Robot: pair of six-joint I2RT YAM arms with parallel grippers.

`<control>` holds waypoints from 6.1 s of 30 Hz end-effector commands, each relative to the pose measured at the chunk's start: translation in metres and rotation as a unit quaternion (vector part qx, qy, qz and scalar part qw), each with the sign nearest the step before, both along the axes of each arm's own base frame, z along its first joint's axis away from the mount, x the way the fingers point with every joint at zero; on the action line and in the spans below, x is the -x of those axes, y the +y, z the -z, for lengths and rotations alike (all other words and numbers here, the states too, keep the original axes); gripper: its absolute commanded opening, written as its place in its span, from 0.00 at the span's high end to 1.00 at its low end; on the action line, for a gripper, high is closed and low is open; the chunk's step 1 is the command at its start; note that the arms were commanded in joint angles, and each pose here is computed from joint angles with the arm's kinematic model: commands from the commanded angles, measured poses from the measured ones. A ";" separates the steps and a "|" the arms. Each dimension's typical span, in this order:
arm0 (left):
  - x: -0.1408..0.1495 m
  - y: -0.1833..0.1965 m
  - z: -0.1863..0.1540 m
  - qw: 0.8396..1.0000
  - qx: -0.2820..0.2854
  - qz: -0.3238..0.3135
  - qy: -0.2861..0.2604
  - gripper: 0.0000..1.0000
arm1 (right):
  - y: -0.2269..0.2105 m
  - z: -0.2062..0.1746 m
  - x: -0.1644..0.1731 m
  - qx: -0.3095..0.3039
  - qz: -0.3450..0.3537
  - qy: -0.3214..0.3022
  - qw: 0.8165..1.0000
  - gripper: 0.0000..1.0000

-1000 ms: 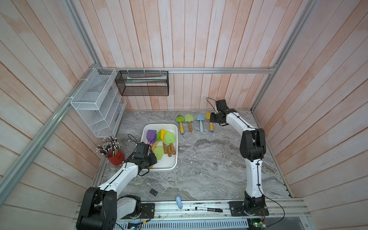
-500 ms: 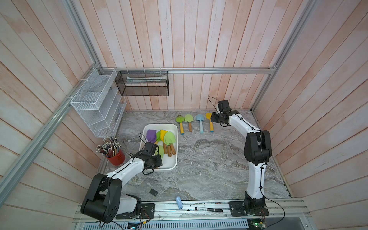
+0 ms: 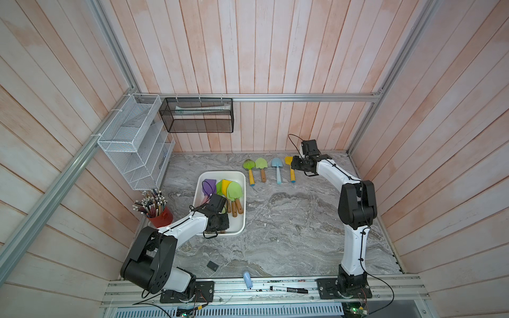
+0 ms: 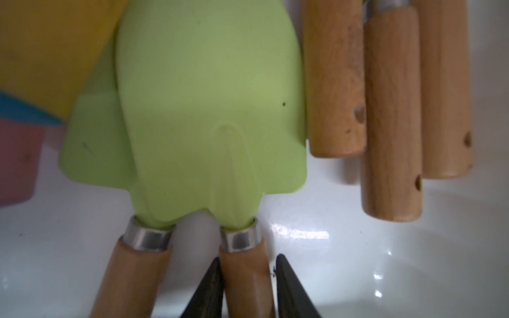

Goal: Take the shovel out of the storage box
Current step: Pick up the shovel from the storage box.

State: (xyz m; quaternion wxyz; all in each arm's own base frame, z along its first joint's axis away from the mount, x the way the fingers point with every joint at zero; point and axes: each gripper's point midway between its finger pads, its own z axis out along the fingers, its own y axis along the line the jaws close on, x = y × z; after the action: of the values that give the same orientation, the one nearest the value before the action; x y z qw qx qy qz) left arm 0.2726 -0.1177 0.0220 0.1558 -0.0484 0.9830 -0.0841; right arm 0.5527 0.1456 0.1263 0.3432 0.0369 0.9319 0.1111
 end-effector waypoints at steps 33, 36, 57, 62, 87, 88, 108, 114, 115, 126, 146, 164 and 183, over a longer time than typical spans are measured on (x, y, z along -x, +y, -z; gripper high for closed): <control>-0.005 0.001 -0.094 0.998 0.014 -0.005 -0.055 0.84 | 0.013 -0.071 0.042 -0.028 -0.016 -0.065 0.997 0.49; -0.010 -0.003 -0.108 0.997 0.035 -0.005 -0.074 0.84 | 0.024 -0.077 0.049 -0.039 -0.029 -0.069 0.996 0.49; -0.056 -0.034 -0.196 0.879 0.439 0.017 -0.184 0.84 | 0.189 -0.127 0.167 -0.433 -0.289 -0.027 0.853 0.47; -0.055 -0.037 -0.208 0.852 0.483 0.035 -0.197 0.84 | 0.227 -0.128 0.197 -0.476 -0.341 0.003 0.811 0.47; -0.045 -0.046 -0.239 0.795 0.559 0.082 -0.221 0.84 | 0.294 -0.154 0.249 -0.564 -0.449 0.045 0.691 0.44; -0.045 -0.046 -0.239 0.795 0.559 0.082 -0.222 0.84 | 0.296 -0.154 0.251 -0.564 -0.453 0.046 0.688 0.44; -0.043 -0.063 -0.241 0.786 0.573 0.097 -0.213 0.84 | 0.309 -0.161 0.263 -0.590 -0.473 0.066 0.651 0.72; -0.043 -0.063 -0.240 0.786 0.574 0.096 -0.211 0.84 | 0.306 -0.164 0.259 -0.597 -0.468 0.063 0.648 0.85; -0.042 -0.063 -0.240 0.786 0.574 0.097 -0.210 0.83 | 0.304 -0.164 0.258 -0.599 -0.467 0.062 0.648 0.86; -0.037 -0.064 -0.235 0.789 0.570 0.097 -0.206 0.80 | 0.303 -0.173 0.252 -0.610 -0.462 0.060 0.640 0.77; -0.032 -0.069 -0.235 0.790 0.565 0.104 -0.216 0.81 | 0.294 -0.186 0.232 -0.661 -0.421 0.044 0.619 0.67; -0.026 -0.068 -0.245 0.788 0.564 0.105 -0.224 0.81 | 0.303 -0.158 0.219 -0.600 -0.392 0.048 0.696 0.65; -0.023 -0.069 -0.243 0.789 0.564 0.106 -0.219 0.81 | 0.301 -0.163 0.216 -0.619 -0.389 0.047 0.680 0.80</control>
State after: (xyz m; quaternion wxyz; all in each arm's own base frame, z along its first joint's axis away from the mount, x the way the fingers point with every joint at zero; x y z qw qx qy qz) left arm 0.3165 -0.1760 0.2650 0.3247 -0.0463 0.6988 -0.6357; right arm 0.3138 0.4524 0.2745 0.0783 -0.1460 0.6134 0.7722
